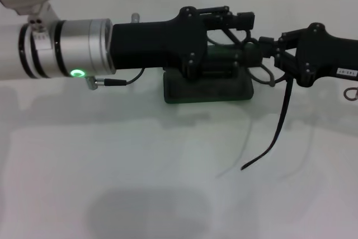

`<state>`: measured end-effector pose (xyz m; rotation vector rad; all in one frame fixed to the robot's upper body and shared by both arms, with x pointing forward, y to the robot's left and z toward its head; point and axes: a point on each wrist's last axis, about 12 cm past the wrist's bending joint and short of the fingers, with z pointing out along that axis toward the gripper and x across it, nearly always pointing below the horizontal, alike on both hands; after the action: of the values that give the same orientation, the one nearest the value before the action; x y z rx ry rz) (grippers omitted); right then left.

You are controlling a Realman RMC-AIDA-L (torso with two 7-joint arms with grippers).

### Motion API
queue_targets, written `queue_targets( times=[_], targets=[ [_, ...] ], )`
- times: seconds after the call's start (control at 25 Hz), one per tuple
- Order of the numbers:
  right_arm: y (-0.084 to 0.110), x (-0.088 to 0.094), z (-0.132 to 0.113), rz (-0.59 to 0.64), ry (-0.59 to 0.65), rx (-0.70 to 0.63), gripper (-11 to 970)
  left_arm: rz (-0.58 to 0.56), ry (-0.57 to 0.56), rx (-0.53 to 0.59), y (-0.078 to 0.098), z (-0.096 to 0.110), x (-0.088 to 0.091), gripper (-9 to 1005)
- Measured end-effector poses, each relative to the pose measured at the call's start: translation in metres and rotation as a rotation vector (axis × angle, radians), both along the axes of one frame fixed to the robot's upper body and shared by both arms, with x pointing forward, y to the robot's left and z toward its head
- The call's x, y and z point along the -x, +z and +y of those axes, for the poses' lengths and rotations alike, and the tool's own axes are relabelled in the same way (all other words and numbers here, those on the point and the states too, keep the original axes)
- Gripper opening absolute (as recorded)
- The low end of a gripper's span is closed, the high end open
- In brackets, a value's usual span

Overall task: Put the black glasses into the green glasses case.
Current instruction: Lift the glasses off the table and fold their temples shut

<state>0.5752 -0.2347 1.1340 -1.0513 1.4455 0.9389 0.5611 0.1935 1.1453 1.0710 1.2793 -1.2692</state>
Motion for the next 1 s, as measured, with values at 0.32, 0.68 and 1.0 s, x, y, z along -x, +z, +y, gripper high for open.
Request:
queue_targets(
  times=[0.32, 0.68, 1.0],
  targets=[
    [0.004, -0.003, -0.016, -0.012, -0.083, -0.052, 27, -0.039, 0.024, 0.028, -0.001, 0.023, 0.009, 715],
    [0.024, -0.004, -0.031, -0.083, -0.176, -0.28, 29, 0.046, 0.208, -0.127, -0.031, 0.046, 0.005, 715],
    [0.037, -0.006, -0.025, -0.122, -0.161, -0.394, 28, 0.027, -0.018, -0.223, -0.039, -0.006, 0.011, 716]
  ],
)
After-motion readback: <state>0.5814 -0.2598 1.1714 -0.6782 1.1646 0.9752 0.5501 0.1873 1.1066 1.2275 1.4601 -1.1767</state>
